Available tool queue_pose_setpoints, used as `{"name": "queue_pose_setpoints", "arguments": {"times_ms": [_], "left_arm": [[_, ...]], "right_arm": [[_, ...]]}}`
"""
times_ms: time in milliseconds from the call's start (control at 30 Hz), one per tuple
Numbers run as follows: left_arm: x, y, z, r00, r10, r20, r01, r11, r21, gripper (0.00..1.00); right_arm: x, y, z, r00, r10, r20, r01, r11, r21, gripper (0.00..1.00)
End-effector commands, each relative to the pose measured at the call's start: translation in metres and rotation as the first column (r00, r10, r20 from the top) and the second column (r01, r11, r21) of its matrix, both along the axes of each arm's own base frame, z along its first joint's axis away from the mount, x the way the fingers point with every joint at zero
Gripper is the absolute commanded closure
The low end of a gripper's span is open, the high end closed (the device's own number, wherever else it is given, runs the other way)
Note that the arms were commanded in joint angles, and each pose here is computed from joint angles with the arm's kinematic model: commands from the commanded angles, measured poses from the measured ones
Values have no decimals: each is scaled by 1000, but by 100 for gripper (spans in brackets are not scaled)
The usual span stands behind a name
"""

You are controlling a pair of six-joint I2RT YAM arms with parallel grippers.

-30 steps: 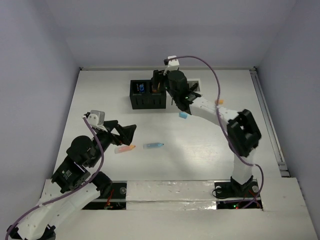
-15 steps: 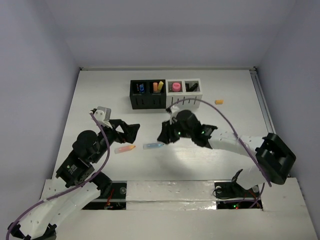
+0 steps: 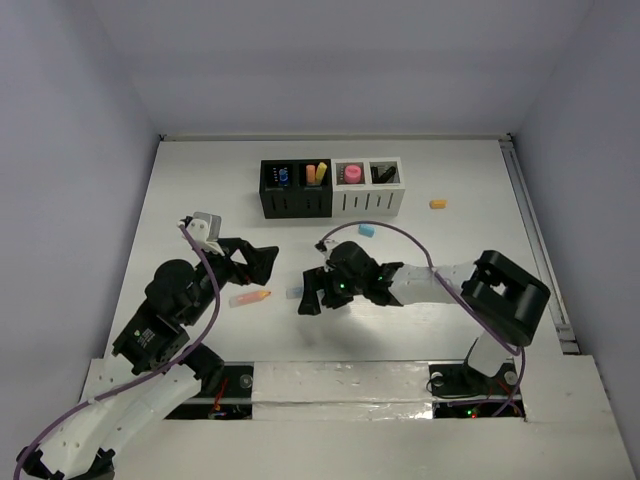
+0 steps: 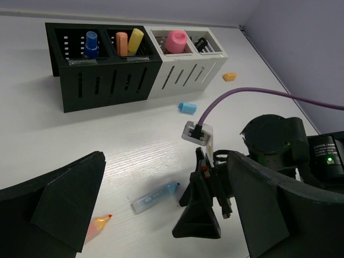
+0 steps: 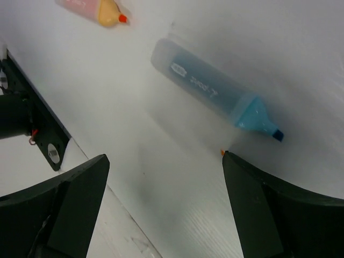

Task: Sort the stationery into containers
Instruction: Pick up the pen from the center of the board.

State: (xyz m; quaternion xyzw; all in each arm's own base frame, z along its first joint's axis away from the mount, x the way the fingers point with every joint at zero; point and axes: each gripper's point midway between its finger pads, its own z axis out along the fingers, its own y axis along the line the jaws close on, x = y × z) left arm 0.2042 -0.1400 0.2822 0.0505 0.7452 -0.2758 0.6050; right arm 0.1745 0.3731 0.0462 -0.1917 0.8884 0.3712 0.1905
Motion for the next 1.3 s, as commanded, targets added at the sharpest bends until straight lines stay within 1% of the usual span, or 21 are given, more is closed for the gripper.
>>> {"name": "queue_pose_setpoints", "arguments": {"times_ms": [0,133,300,367,400,433,500,533,600,633,700,767,800,900,1000,1033,1067,1133,1167,1200,1267], "left_arm": [[3,-1,5,1000,1,25,-1,1000,-19,5],[2,-2,7,1000,-3,29,4,1000,-24,5],[1,-2,6,1000,-9,29,10,1000,-24,5],[0,-3,7,999,-12,31,13,1000,-28,5],[0,-3,7,999,-12,33,13,999,-29,5],[0,-3,8,999,-15,34,16,999,-30,5],[-1,-3,7,999,-15,33,16,999,-30,5],[-1,-3,7,999,-17,34,18,999,-31,5],[-2,-3,9,999,-19,40,21,999,-35,5],[-2,-2,10,999,-19,43,21,999,-37,5],[-3,-3,11,999,-22,45,24,999,-40,5],[-2,0,11,999,-13,48,15,999,-41,5],[-3,0,12,999,-15,50,17,999,-42,5],[-3,-1,12,998,-19,51,21,999,-44,5],[-5,-1,13,998,-23,55,26,999,-46,5],[-5,-1,13,998,-23,56,26,998,-49,5],[-5,-1,14,998,-25,59,28,998,-49,5],[-6,0,16,998,-26,65,30,998,-53,5],[-6,0,15,998,-26,64,30,998,-53,5],[-7,0,16,997,-29,68,33,998,-55,5],[-8,0,16,997,-29,69,33,998,-58,5]], "right_arm": [[13,12,-8,999,-31,22,31,999,-12,7],[27,12,-13,996,-71,54,74,996,-57,7],[59,12,-9,977,-134,165,156,979,-131,7],[68,6,-19,971,-144,190,182,963,-200,7],[78,11,-13,963,-152,220,197,960,-199,7],[79,10,-20,966,-145,215,194,954,-228,7],[86,16,-15,963,-146,227,199,952,-233,8],[85,14,-18,964,-145,223,201,946,-254,14],[92,8,-23,957,-161,243,232,926,-299,20],[93,7,-22,957,-154,245,230,919,-320,25],[94,5,-25,959,-150,241,230,909,-348,30],[93,6,-23,962,-142,233,220,909,-355,38],[93,7,-24,963,-140,229,217,908,-358,46],[86,14,-21,967,-120,223,199,904,-379,50],[79,14,-23,973,-106,203,182,897,-403,41],[78,17,-19,973,-116,197,185,906,-381,33],[77,19,-19,975,-119,189,182,912,-367,30],[73,23,-21,979,-112,172,167,922,-350,29],[73,22,-26,980,-110,165,164,917,-363,30],[75,22,-30,980,-108,168,166,909,-382,33],[80,19,-32,976,-111,187,180,895,-408,36]]}}
